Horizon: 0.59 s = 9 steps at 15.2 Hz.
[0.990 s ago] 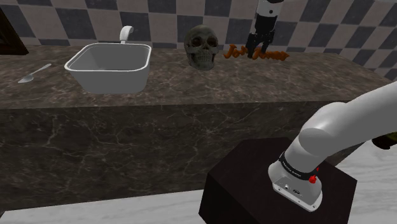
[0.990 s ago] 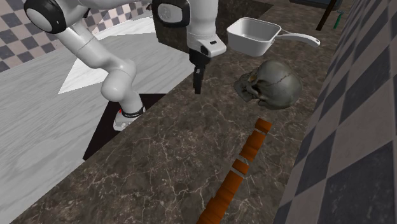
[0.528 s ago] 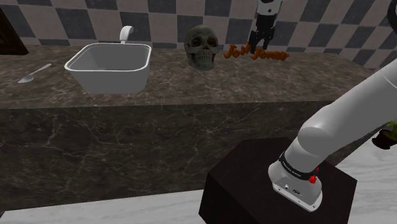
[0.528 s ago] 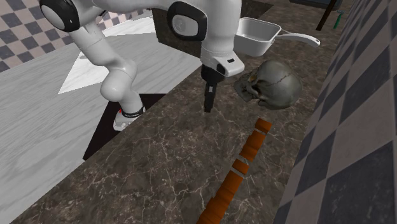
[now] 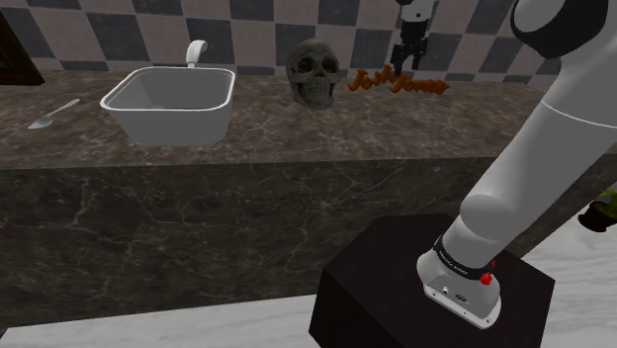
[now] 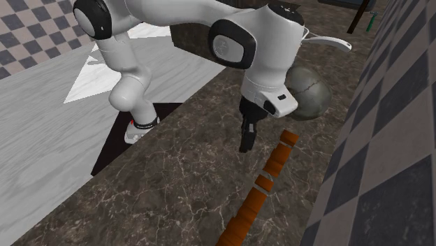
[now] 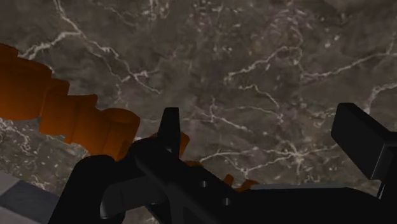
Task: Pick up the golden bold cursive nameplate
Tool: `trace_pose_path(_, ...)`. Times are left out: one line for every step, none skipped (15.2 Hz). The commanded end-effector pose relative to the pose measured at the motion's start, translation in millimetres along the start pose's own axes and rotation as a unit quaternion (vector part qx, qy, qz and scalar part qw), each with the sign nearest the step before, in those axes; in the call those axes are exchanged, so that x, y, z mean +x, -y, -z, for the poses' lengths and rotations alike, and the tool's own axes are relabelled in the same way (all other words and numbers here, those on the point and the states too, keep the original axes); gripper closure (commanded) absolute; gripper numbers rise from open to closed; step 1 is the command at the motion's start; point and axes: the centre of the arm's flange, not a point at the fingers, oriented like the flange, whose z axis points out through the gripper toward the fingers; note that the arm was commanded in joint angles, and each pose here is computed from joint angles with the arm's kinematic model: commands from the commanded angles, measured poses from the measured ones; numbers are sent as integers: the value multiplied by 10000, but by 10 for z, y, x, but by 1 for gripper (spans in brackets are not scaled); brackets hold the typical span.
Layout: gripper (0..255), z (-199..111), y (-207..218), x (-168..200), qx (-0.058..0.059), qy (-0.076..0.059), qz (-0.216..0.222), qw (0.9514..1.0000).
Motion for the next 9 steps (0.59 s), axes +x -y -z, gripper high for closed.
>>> trace_pose_path(0, -46, -206, 130, -44, 62, -15, 10000)
trace_pose_path(0, -62, -313, 204, -63, 93, -25, 9999)
trace_pose_path(0, -78, -421, 279, -83, 123, -35, 9999)
trace_pose_path(0, -94, -529, 353, -102, 153, -45, 9998)
trace_pose_path(0, -110, -637, 427, -122, 183, -55, 9997)
trace_pose_path(0, -126, -746, 500, -141, 213, -65, 9997)
trace_pose_path(0, -142, -855, 573, -160, 243, -75, 9995)
trace_pose_path(0, -147, -894, 600, -168, 254, -79, 9995)
trace_pose_path(0, -200, -888, 606, -168, 254, -79, 9995)
